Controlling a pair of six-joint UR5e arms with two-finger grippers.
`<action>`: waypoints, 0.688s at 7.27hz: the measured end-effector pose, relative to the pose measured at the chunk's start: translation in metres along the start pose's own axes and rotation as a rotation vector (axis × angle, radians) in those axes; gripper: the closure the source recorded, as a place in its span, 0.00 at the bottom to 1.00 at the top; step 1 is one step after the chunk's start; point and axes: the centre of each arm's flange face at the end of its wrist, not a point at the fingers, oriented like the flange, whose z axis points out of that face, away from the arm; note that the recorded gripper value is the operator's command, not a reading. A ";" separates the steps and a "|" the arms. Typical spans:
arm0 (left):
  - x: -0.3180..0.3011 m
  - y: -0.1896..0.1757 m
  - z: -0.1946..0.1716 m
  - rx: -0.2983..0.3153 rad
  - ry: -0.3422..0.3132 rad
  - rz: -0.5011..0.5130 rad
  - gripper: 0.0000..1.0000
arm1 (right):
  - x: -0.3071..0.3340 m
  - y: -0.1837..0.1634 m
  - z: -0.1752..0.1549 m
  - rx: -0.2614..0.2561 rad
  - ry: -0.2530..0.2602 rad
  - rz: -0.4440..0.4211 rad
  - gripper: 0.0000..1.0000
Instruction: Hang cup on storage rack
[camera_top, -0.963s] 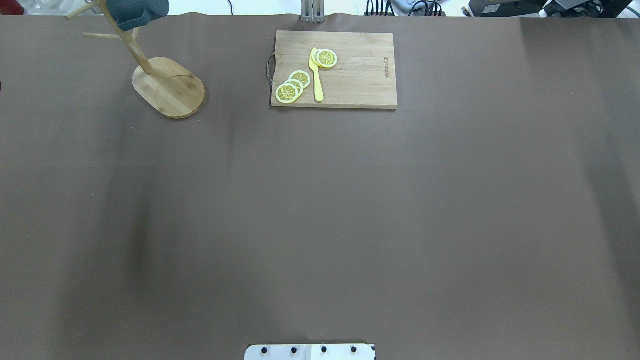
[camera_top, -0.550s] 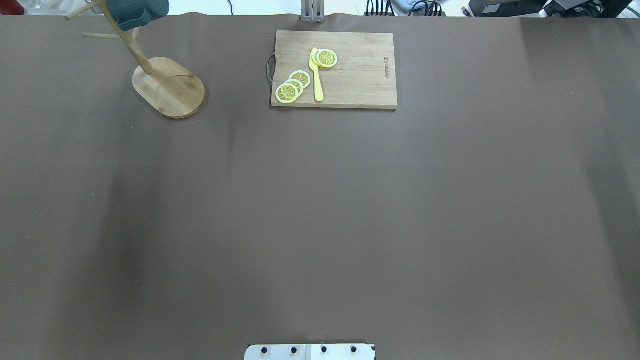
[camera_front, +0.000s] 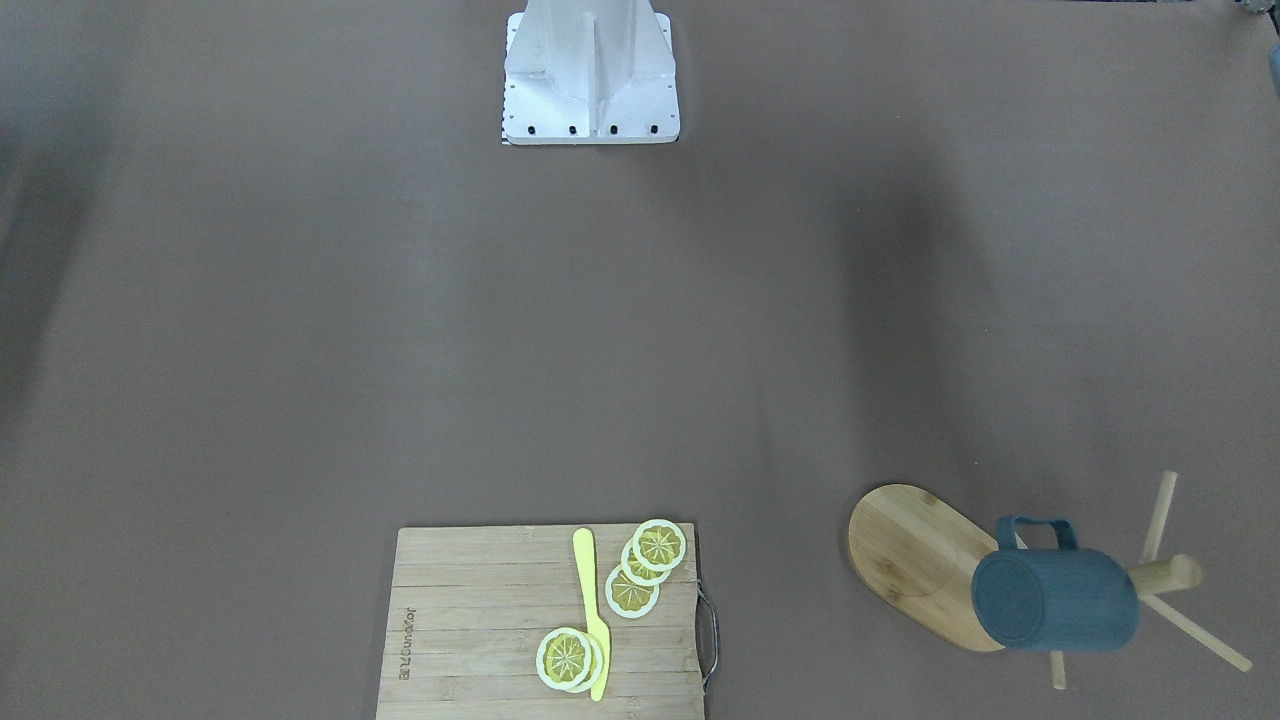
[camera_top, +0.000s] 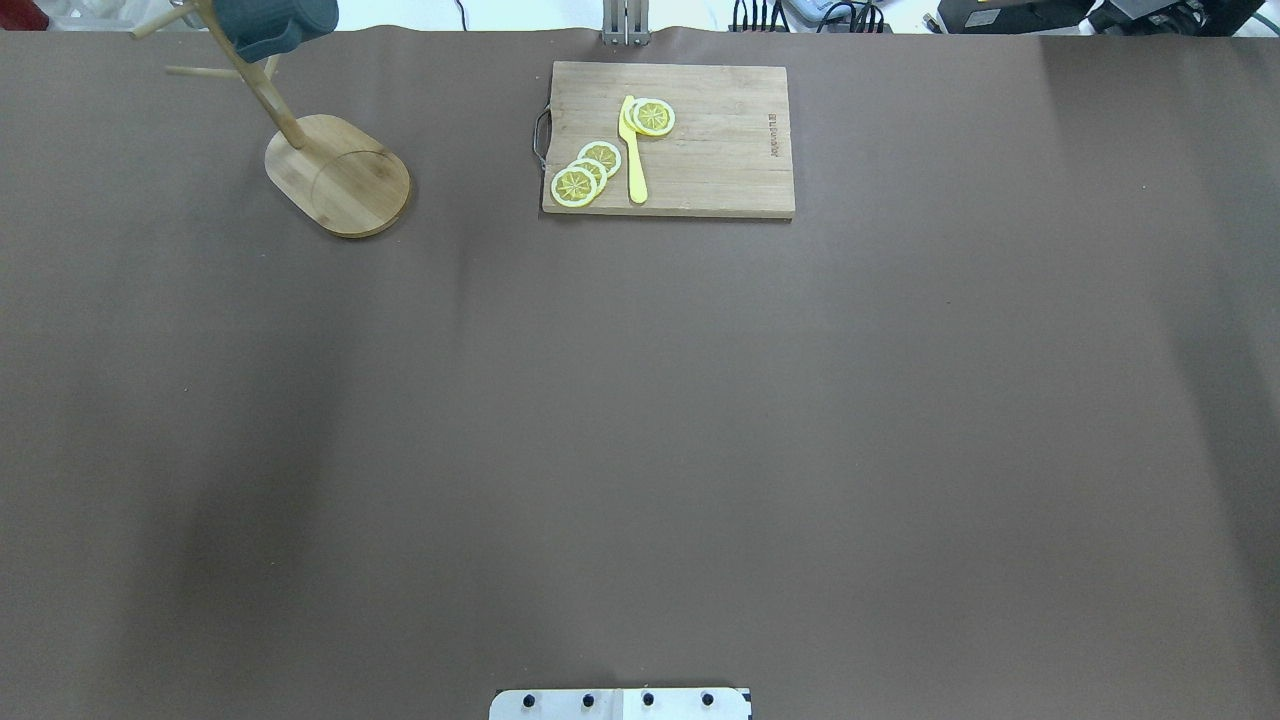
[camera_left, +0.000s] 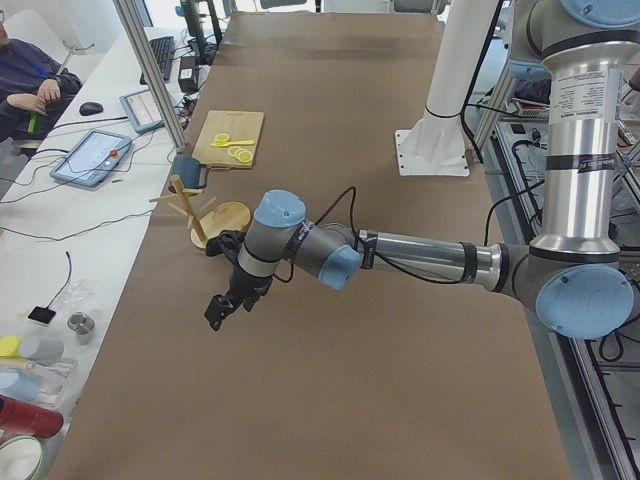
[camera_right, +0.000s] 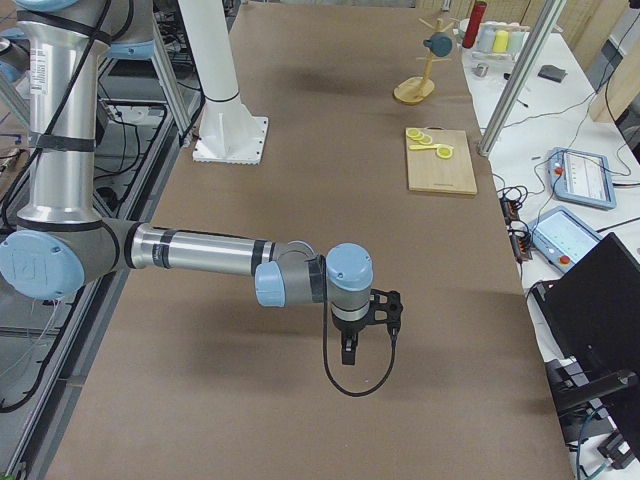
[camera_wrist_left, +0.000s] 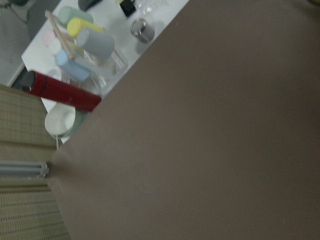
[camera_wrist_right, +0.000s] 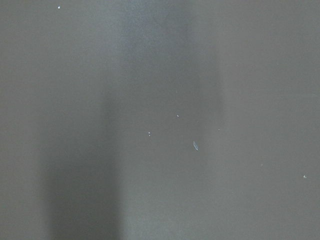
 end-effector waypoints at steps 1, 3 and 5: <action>0.007 0.015 0.014 -0.107 0.128 -0.072 0.01 | 0.001 0.001 0.001 -0.002 0.000 0.001 0.00; 0.021 0.055 0.016 -0.137 0.372 -0.262 0.01 | 0.002 0.002 0.002 -0.004 0.000 0.003 0.00; 0.026 0.072 0.006 -0.158 0.397 -0.519 0.01 | 0.003 0.004 0.002 -0.007 0.000 0.005 0.00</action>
